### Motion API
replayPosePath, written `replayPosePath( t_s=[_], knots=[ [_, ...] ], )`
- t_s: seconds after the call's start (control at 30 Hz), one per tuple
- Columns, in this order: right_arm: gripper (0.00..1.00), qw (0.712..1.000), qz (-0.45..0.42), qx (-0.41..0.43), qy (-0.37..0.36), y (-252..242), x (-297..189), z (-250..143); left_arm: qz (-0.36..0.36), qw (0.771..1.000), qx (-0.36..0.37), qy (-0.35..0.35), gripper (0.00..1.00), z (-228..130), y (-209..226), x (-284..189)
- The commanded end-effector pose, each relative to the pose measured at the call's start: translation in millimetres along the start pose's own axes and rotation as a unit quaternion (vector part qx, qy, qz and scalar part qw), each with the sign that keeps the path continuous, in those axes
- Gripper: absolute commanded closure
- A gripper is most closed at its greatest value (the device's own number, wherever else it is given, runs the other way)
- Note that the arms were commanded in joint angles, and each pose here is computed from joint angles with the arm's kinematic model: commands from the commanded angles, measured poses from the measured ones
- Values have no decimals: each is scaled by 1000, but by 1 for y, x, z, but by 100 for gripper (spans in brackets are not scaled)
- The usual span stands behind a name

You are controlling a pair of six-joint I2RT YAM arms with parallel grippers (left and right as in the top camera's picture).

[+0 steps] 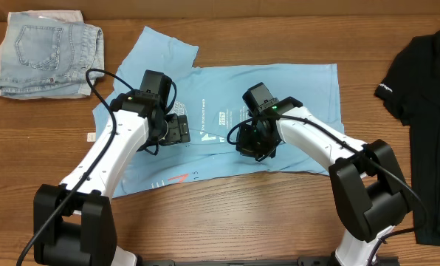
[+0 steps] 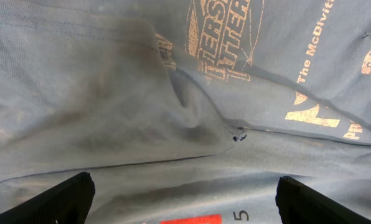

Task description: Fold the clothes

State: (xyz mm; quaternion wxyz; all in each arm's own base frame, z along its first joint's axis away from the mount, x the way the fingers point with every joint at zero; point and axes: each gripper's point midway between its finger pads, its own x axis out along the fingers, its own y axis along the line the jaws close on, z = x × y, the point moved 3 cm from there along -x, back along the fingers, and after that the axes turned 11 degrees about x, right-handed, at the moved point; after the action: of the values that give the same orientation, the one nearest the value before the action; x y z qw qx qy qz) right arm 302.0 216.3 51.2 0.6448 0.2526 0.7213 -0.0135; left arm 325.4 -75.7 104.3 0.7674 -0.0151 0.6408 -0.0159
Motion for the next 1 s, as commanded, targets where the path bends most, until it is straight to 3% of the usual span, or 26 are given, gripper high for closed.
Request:
replayPosePath(
  t_s=[0.0,0.23,0.5,0.97],
  knots=[
    [96,1000,-3,14,5,-2,5,-1,8,1000,0,0,4,2,3,0],
    [96,1000,-11,22,13,-1,11,-8,8,1000,9,0,4,2,3,0],
    [96,999,-14,35,-34,5,14,3,8,1000,13,1,3,2,3,0],
    [96,999,-27,42,-8,-1,35,2,17,1000,13,-1,2,2,6,0]
  ],
)
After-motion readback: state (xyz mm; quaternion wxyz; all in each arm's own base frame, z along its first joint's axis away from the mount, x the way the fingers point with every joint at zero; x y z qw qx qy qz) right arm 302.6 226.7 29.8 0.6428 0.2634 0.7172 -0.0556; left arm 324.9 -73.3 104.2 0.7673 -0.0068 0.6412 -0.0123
